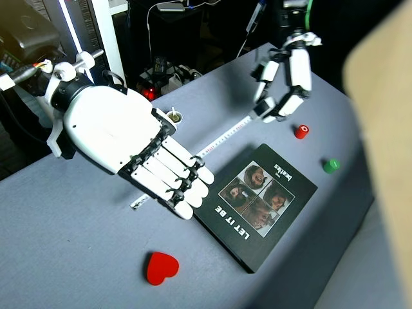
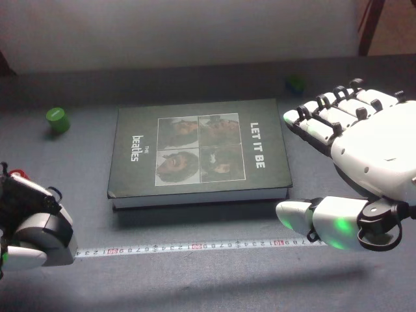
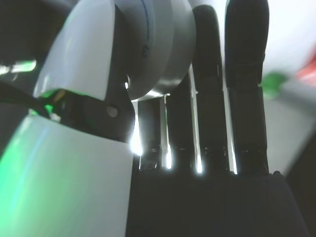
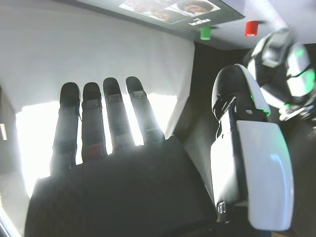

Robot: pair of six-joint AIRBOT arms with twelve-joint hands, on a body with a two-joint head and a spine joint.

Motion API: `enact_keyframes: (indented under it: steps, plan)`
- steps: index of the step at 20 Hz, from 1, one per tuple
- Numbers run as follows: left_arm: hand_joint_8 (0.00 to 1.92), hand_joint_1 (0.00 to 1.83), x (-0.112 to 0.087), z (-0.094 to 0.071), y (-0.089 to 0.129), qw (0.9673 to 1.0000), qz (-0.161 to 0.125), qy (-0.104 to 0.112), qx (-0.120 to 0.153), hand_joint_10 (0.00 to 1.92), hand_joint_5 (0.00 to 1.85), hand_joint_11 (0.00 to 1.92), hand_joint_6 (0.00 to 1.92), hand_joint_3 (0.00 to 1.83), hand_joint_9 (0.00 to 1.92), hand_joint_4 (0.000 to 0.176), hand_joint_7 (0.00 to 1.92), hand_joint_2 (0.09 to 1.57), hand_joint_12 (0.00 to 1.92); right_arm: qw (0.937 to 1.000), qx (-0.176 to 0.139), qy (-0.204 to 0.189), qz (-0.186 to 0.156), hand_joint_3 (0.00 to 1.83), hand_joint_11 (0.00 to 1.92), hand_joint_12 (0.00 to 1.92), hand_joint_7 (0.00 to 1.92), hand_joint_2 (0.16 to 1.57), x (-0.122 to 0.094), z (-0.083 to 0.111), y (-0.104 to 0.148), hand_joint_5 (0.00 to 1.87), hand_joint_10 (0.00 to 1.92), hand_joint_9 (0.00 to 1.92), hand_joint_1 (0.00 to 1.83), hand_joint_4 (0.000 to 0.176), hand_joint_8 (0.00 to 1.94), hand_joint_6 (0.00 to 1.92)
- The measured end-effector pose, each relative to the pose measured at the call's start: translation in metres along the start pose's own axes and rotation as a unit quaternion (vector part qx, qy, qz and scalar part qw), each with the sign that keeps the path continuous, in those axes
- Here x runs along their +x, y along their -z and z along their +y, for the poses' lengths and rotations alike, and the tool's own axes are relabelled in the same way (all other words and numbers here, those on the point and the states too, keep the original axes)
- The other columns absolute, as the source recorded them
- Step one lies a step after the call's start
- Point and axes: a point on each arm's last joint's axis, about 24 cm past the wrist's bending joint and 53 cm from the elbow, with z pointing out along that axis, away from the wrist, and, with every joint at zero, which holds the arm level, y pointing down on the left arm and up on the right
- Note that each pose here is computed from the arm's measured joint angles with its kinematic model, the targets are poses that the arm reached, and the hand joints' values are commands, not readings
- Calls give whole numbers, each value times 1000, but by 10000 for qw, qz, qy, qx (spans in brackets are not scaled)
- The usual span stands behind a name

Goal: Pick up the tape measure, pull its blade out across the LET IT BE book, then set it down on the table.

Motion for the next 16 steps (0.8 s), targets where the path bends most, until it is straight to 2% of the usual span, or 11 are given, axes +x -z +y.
enact_keyframes:
  steps: [2,3,6,8,12,15,16]
  plan:
    - [843,1393,4,2,-4,10000,12,31,65,1187,1001,992,661,1,1047,0,1092,1071,1181,10000,-16,5,10,0,0,241,0,1137,1,1,0,0,0,0,0,12,0,0]
    - [853,1392,4,2,-6,9999,19,30,130,1195,981,1007,686,1,1042,0,1087,1075,1139,10000,-23,10,13,0,0,194,0,1137,1,2,0,0,0,0,0,12,0,0]
    - [880,1390,-2,2,-11,9998,-42,6,191,1193,948,998,732,0,1040,0,1072,1082,1093,10000,-2,31,42,1,0,149,0,1140,3,0,0,0,0,0,0,12,0,0]
    - [889,1391,-3,3,-14,9997,-85,62,209,1179,944,1007,739,0,1047,0,1068,1082,1094,10000,-23,38,49,3,0,150,0,1145,4,1,0,0,0,0,0,12,0,0]
    - [897,1391,-2,7,-18,9998,-31,-15,215,1181,948,1011,731,0,1045,0,1065,1082,1093,10000,-34,42,49,2,0,213,0,1151,4,2,0,0,0,0,0,12,0,0]
    - [892,1390,-4,7,-18,9997,-63,10,216,1198,939,986,747,0,1028,0,1070,1085,1116,10000,-36,42,50,1,0,213,0,1151,4,2,0,0,0,0,0,12,0,0]
    - [854,1391,-1,8,-19,9997,-42,37,217,1193,965,954,734,0,1033,0,1085,1078,1176,10000,-42,43,52,0,0,287,0,1151,4,2,1,0,0,0,0,12,0,0]
